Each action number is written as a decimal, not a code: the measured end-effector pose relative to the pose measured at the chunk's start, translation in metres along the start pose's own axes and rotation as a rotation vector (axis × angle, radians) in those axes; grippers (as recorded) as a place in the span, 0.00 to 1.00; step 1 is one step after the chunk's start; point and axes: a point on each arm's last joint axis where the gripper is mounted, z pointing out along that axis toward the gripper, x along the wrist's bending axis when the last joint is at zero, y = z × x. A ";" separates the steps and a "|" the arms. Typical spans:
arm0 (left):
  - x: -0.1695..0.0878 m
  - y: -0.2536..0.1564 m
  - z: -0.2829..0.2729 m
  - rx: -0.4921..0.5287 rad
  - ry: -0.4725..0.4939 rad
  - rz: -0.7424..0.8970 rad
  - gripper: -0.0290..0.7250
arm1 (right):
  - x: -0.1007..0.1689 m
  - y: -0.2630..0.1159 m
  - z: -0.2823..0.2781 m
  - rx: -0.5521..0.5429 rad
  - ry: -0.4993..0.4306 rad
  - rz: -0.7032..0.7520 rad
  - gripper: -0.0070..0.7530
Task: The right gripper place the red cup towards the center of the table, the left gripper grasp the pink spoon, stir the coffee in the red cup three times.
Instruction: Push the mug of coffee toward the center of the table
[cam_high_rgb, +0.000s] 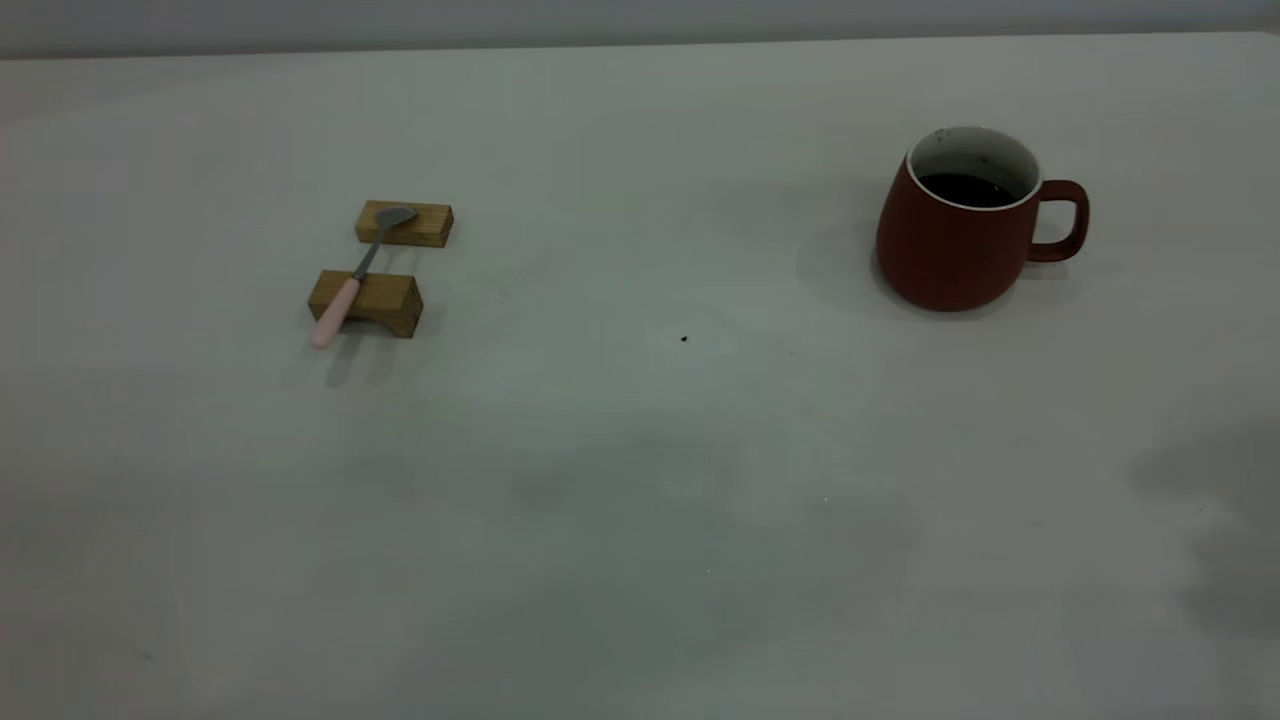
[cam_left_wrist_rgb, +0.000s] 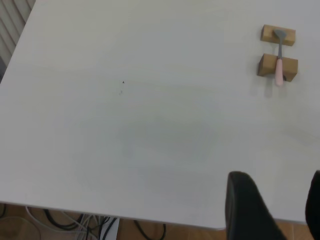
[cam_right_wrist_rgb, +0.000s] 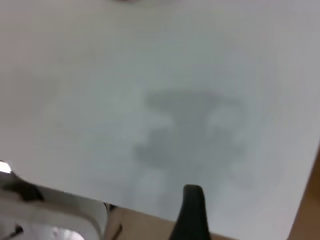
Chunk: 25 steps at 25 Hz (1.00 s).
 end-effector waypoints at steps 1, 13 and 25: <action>0.000 0.000 0.000 0.000 0.000 0.000 0.53 | 0.001 0.007 0.011 0.020 0.018 -0.034 0.95; 0.000 0.000 0.000 0.000 0.000 -0.001 0.53 | 0.028 0.076 0.161 0.179 0.096 -0.394 0.93; 0.000 0.000 0.000 0.000 0.000 -0.001 0.53 | 0.026 0.108 0.262 0.243 0.124 -0.654 0.93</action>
